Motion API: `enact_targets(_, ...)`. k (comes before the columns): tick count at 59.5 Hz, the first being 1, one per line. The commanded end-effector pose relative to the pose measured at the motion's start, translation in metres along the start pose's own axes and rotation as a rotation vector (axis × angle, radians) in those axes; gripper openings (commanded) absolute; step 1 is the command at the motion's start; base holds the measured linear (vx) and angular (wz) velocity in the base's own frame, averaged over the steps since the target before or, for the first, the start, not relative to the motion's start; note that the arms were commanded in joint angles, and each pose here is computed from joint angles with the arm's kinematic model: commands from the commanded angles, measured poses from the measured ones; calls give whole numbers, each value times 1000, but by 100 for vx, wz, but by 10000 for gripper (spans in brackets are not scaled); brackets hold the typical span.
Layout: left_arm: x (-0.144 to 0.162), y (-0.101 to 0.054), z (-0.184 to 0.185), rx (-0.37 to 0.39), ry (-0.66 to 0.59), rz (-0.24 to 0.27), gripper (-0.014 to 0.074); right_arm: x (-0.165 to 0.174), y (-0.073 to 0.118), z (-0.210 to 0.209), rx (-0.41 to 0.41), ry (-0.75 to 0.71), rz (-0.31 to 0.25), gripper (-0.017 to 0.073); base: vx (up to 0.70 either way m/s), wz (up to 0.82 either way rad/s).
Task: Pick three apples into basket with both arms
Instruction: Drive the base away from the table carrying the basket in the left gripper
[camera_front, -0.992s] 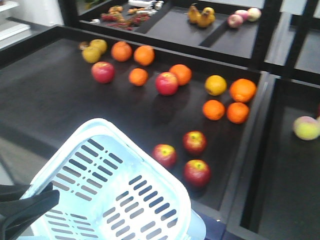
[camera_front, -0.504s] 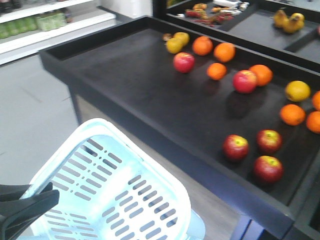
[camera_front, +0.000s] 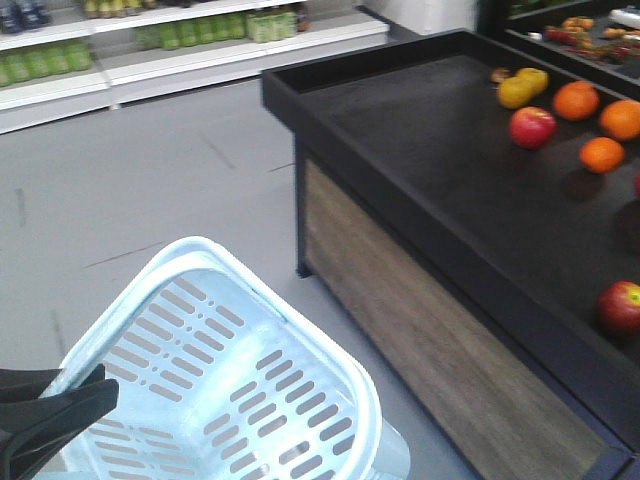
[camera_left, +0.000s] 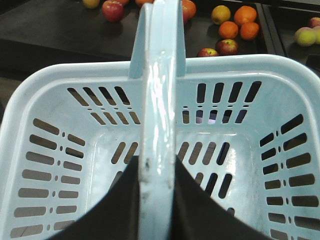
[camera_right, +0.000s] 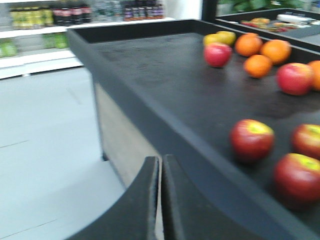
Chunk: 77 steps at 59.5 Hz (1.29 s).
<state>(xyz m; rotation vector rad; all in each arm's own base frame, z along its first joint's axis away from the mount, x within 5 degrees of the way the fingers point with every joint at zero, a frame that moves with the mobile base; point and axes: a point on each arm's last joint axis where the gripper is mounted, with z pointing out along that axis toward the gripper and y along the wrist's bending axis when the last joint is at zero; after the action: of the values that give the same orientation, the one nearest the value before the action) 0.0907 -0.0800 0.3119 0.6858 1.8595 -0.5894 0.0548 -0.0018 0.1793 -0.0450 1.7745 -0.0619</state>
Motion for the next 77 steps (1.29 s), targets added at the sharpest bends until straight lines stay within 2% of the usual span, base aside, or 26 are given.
enact_targets(1,-17,2,-4,-26,-115,-32,-6,-3,0,0,1,-70,-11,8,-15,55)
enact_targets(77,-17,2,-4,-26,-115,-32,-6,-3,0,0,1,-70,-11,8,-7,47)
